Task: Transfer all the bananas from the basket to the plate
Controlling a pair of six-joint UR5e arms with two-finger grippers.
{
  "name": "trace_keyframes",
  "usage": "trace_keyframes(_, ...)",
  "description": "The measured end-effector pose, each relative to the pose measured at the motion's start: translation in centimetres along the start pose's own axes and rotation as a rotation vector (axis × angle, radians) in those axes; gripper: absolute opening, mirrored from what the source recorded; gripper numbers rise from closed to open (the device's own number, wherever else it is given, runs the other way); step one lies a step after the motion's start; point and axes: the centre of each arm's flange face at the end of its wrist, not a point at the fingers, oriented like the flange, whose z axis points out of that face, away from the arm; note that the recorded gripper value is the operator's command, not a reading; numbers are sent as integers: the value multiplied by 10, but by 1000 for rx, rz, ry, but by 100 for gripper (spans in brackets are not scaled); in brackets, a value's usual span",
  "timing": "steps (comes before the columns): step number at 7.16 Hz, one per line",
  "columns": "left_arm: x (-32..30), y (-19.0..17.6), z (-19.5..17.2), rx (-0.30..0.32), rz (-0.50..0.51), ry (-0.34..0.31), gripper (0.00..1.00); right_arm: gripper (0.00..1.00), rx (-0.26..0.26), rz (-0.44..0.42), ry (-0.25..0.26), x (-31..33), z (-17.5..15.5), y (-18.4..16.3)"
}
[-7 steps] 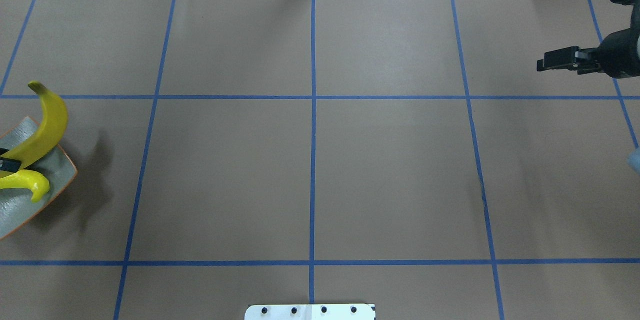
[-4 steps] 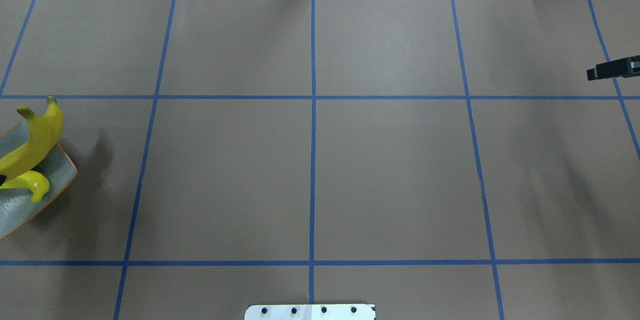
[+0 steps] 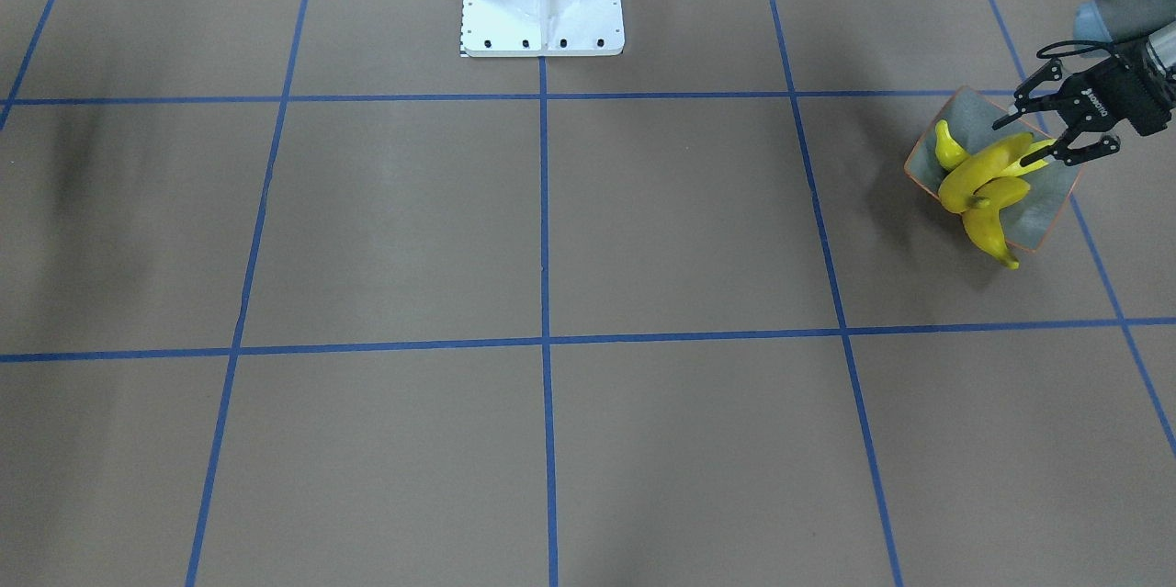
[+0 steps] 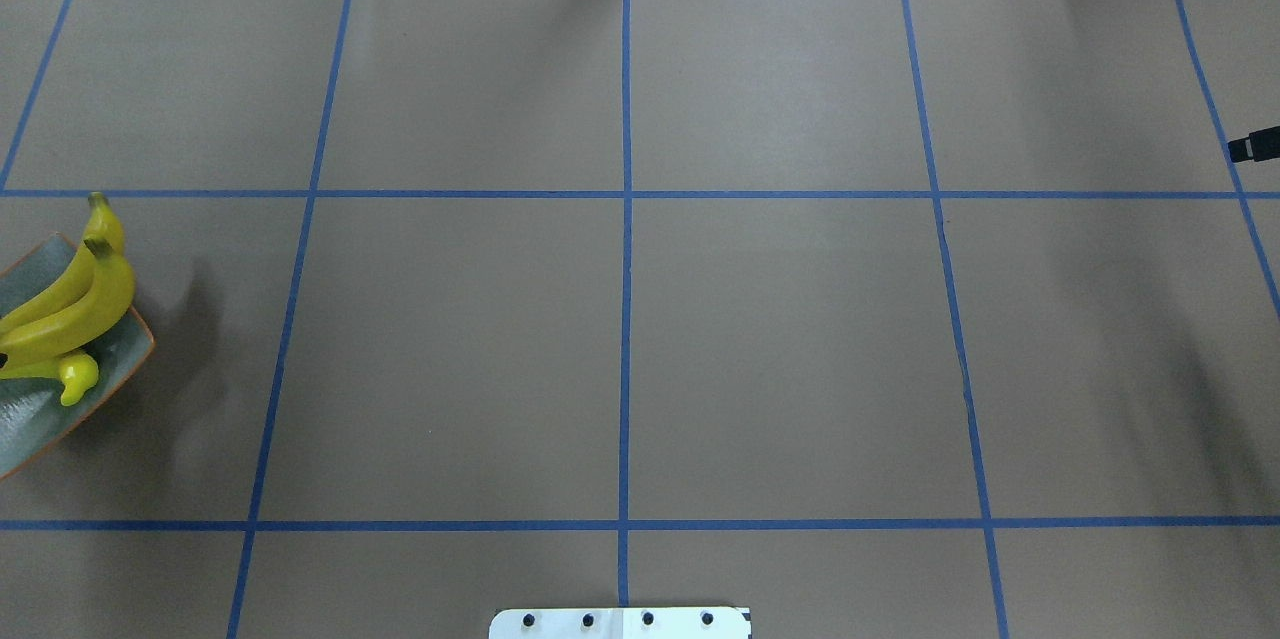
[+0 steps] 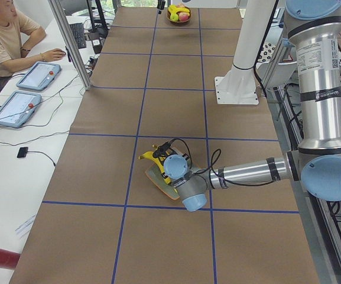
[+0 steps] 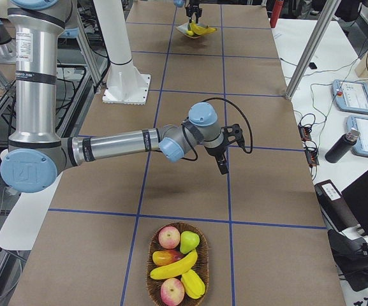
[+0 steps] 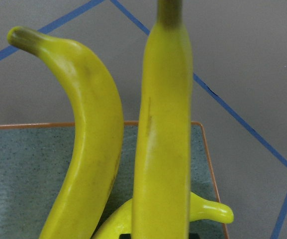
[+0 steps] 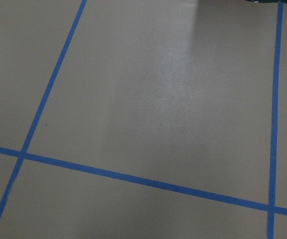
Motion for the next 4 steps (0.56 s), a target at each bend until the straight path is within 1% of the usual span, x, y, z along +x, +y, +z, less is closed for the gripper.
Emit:
trace_keyframes(3,-8,-23,6,11,11,-5,99,100,-4,5,9,16,-3,7)
trace_keyframes(4,-10,-37,7,18,14,-4,99,100,-19,-13,2,39,-5,14)
